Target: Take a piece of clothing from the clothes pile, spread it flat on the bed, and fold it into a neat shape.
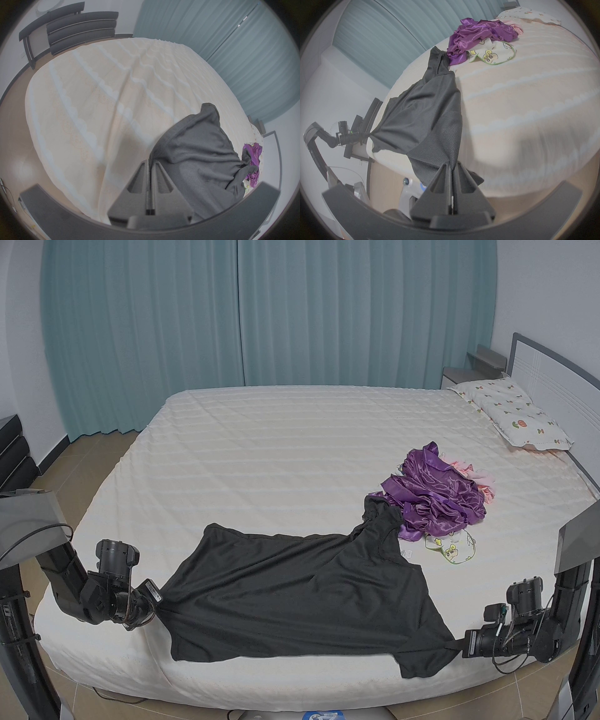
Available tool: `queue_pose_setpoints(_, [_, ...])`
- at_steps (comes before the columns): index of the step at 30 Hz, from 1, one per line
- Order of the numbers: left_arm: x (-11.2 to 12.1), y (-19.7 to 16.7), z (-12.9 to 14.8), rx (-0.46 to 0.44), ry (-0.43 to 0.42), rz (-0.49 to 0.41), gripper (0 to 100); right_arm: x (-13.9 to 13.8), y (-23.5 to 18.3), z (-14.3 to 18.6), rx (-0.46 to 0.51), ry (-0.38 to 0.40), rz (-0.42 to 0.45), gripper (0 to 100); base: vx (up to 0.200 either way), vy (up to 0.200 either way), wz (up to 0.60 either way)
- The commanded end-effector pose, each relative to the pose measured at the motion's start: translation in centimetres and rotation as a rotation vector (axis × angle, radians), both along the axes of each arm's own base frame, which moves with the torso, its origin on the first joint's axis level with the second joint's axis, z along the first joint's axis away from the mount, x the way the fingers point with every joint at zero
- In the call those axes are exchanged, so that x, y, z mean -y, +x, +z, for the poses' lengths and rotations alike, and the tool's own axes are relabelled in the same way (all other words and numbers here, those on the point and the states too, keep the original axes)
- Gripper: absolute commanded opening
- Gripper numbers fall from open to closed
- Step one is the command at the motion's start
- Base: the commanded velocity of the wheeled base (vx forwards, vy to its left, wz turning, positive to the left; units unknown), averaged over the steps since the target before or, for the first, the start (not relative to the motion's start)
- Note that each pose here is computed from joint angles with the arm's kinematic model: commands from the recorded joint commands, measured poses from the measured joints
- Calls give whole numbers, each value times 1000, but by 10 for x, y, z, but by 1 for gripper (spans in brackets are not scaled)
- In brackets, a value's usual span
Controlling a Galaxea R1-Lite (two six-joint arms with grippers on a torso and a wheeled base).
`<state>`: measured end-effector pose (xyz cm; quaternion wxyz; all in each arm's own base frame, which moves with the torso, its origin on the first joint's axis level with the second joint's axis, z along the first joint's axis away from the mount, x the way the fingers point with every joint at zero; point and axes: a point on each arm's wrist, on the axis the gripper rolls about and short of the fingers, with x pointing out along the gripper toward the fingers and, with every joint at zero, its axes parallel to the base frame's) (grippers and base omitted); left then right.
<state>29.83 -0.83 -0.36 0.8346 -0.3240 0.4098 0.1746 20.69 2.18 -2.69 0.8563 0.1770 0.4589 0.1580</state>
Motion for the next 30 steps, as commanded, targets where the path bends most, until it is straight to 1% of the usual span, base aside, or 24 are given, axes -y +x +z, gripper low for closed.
queue_pose_setpoints(1, [3,-4,2,0,11,-26,0,1,-17,6,-22,-2,31,0,0,0,0])
queue_pose_setpoints(4, [10,-3,0,-3,2,-44,0,1,-15,7,-2,0,29,0,0,0,0])
queue_pose_setpoints(8, [11,-1,1,9,-4,-48,0,1,-9,3,37,7,18,0,0,0,0])
queue_pose_setpoints(10, [11,1,2,29,-6,-47,0,2,-8,0,34,8,14,0,0,0,0])
queue_pose_setpoints(11, [11,2,2,38,-6,-48,100,2,-7,-1,32,8,14,0,0,0,0])
queue_pose_setpoints(15, [11,3,-6,55,-8,-46,100,2,-8,-2,27,10,16,0,0,0,0])
queue_pose_setpoints(17, [9,1,-6,69,-6,-42,100,2,-8,-2,28,11,15,0,0,0,0])
queue_pose_setpoints(18, [6,-6,-5,64,-20,-56,100,2,-8,-2,28,11,13,0,0,0,0])
queue_pose_setpoints(20, [2,-18,7,94,-87,-129,100,2,-8,-2,28,12,12,0,0,0,0])
queue_pose_setpoints(21, [2,-18,7,94,-87,-129,100,2,-8,-2,28,12,12,0,0,0,0])
queue_pose_setpoints(22, [-1,-26,13,105,-128,-180,100,2,-8,-2,26,12,12,0,0,0,0])
queue_pose_setpoints(23, [-2,-39,16,99,-166,-262,100,2,-8,-2,26,12,12,0,0,0,0])
queue_pose_setpoints(25, [-1,-50,15,83,-166,-332,100,2,-8,-2,24,15,9,0,0,0,0])
queue_pose_setpoints(26, [-1,-52,14,77,-162,-351,100,2,-8,-2,24,16,6,0,0,0,0])
queue_pose_setpoints(27, [-1,-59,10,56,-148,-399,100,2,-8,-1,21,22,0,0,0,0,0])
queue_pose_setpoints(28, [1,-62,7,46,-133,-431,100,1,-7,-1,21,26,-1,0,0,0,0])
queue_pose_setpoints(29, [1,-63,7,41,-128,-439,100,1,-7,-1,21,24,-4,0,0,0,0])
queue_pose_setpoints(30, [4,-67,3,24,-105,-485,100,1,-7,0,21,29,-9,0,0,0,0])
